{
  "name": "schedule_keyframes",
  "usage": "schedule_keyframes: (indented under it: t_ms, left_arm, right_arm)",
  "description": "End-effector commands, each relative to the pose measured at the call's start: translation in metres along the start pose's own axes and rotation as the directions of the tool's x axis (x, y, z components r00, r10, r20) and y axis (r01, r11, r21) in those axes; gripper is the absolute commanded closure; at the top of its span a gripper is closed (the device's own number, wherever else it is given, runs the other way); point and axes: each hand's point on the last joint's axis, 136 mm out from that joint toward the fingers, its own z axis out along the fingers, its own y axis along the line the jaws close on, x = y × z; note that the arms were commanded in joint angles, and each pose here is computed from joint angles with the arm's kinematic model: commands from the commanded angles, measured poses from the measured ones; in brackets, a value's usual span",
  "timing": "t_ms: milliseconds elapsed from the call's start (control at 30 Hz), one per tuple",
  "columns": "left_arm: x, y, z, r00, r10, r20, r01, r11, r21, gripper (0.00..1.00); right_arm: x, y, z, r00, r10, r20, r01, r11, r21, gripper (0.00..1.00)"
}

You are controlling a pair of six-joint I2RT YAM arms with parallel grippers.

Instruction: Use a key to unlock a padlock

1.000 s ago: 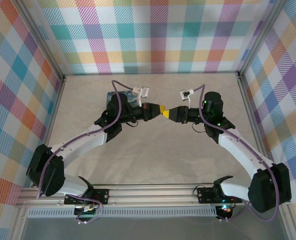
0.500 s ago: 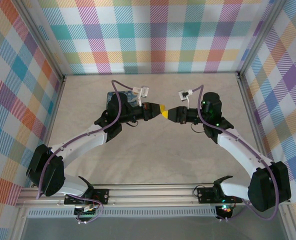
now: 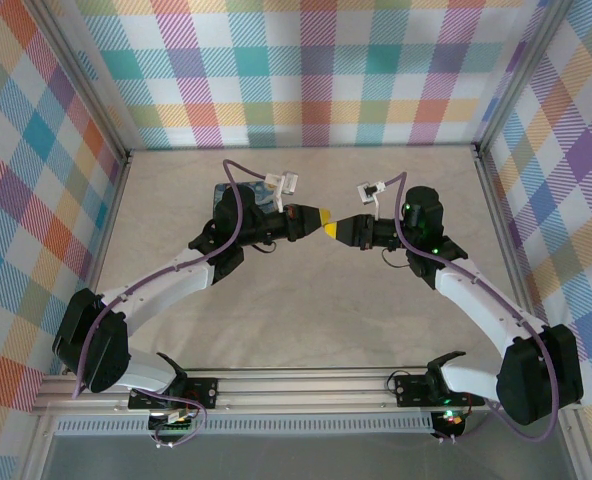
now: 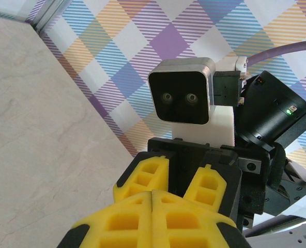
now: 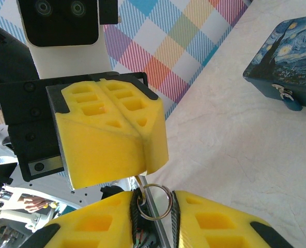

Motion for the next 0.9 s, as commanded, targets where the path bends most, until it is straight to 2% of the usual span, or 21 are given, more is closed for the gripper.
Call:
schedule_keyframes:
  t_ms: [0, 533, 867]
  left_arm:
    - [-0.007, -0.018, 0.002, 0.999, 0.033, -0.003, -0.033, 0.998, 0.046, 1.00]
    - [-0.004, -0.017, 0.003, 0.999, 0.031, -0.011, -0.030, 0.998, 0.047, 1.00]
    - [-0.003, -0.011, 0.002, 0.999, 0.033, -0.009, -0.033, 0.999, 0.012, 1.00]
  right_arm:
    - [-0.008, 0.007, 0.002, 0.999, -0.038, 0.018, 0.039, 0.999, -0.018, 0.76]
    - [-0.014, 0.010, 0.009, 0.999, -0.031, 0.021, 0.032, 0.998, -0.046, 0.77]
    - [-0.010, 0.012, 0.000, 0.997, -0.076, 0.019, 0.076, 0.997, 0.023, 0.63]
